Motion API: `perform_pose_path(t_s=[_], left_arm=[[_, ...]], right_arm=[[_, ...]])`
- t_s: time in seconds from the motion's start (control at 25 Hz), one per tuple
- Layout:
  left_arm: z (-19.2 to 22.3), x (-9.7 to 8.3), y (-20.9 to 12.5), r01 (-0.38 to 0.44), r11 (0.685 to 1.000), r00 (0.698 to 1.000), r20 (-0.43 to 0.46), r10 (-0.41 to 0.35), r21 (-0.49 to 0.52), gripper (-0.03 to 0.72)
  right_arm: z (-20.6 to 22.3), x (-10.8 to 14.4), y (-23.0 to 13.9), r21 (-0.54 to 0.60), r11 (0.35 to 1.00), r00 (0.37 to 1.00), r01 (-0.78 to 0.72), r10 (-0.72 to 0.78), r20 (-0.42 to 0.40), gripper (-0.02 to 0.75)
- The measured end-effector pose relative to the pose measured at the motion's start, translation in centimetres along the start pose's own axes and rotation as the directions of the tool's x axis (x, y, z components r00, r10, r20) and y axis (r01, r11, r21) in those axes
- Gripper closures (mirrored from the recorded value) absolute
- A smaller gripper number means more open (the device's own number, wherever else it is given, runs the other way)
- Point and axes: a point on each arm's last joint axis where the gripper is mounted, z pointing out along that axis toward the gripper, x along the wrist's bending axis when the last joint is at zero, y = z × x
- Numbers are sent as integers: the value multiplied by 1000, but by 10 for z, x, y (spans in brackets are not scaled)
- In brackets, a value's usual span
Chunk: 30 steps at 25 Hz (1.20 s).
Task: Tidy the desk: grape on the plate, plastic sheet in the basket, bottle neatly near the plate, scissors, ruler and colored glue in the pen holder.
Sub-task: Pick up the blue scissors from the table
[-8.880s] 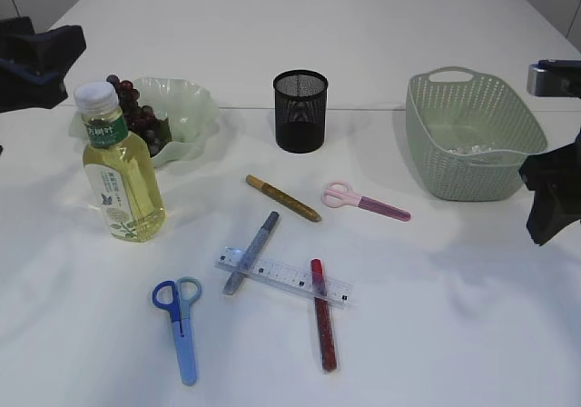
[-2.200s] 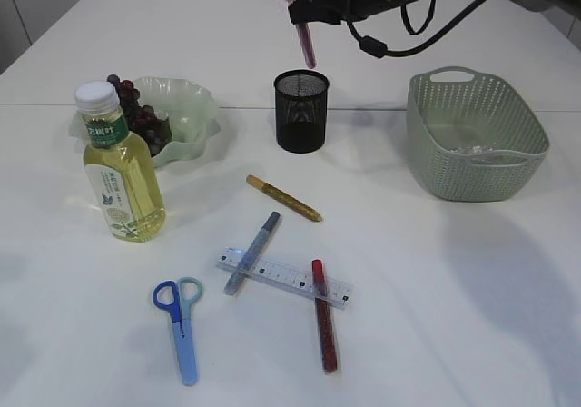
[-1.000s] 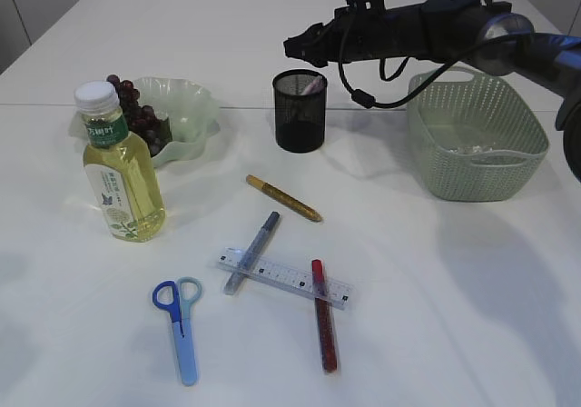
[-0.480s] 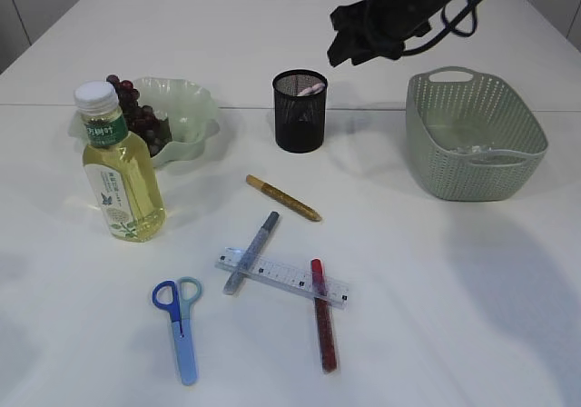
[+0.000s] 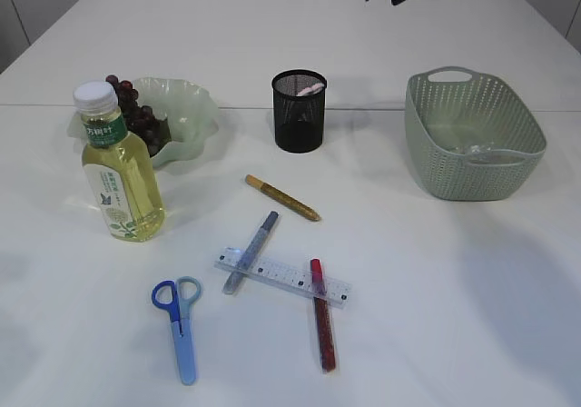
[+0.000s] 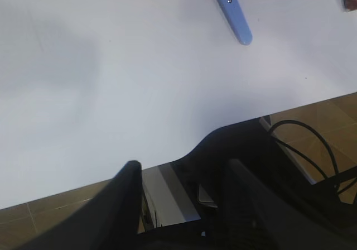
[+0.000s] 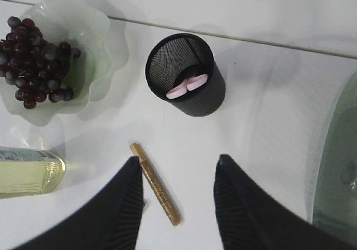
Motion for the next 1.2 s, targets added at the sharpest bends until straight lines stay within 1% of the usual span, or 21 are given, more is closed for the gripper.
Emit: perform_pose_path(t_s=[0.12,0.24,0.4,0.56,0.72,0.84,0.96,1.12,1.2], left_arm=[[0,0,0,0,1000,1000,0,0,0,335],[0,0,0,-1,1000,1000,-2,1,-2,335],[0,1,1,-4,1000,1000,-9,4,-15,335],[0,5,6,-7,998,999,-54,3,-68,335],[-1,8,10,-15,994,996,-86,6,-104,335],[-1,8,10,-6,994,996,-90,-4,-110,335],[-1,10,10,1,994,995,-95,-12,-112,335],[-4,20,11,39,992,991,-121,-54,-124,335],[-5,26,12,68,989,987,-133,-86,-132,335]], right_arm=[[-16,22,-3,-17,1000,1000,13,-13,23,391],[-15,48,-15,23,999,999,40,-41,25,391],[13,88,-51,174,980,996,92,-93,0,391],[45,135,-99,326,928,982,182,-187,-17,393],[62,185,-136,394,884,965,254,-258,-43,393],[75,216,-161,430,858,957,281,-283,-62,393],[94,232,-183,481,835,960,268,-273,-61,393],[122,234,-200,552,804,973,218,-225,-57,393],[133,233,-206,574,800,980,177,-194,-32,392]])
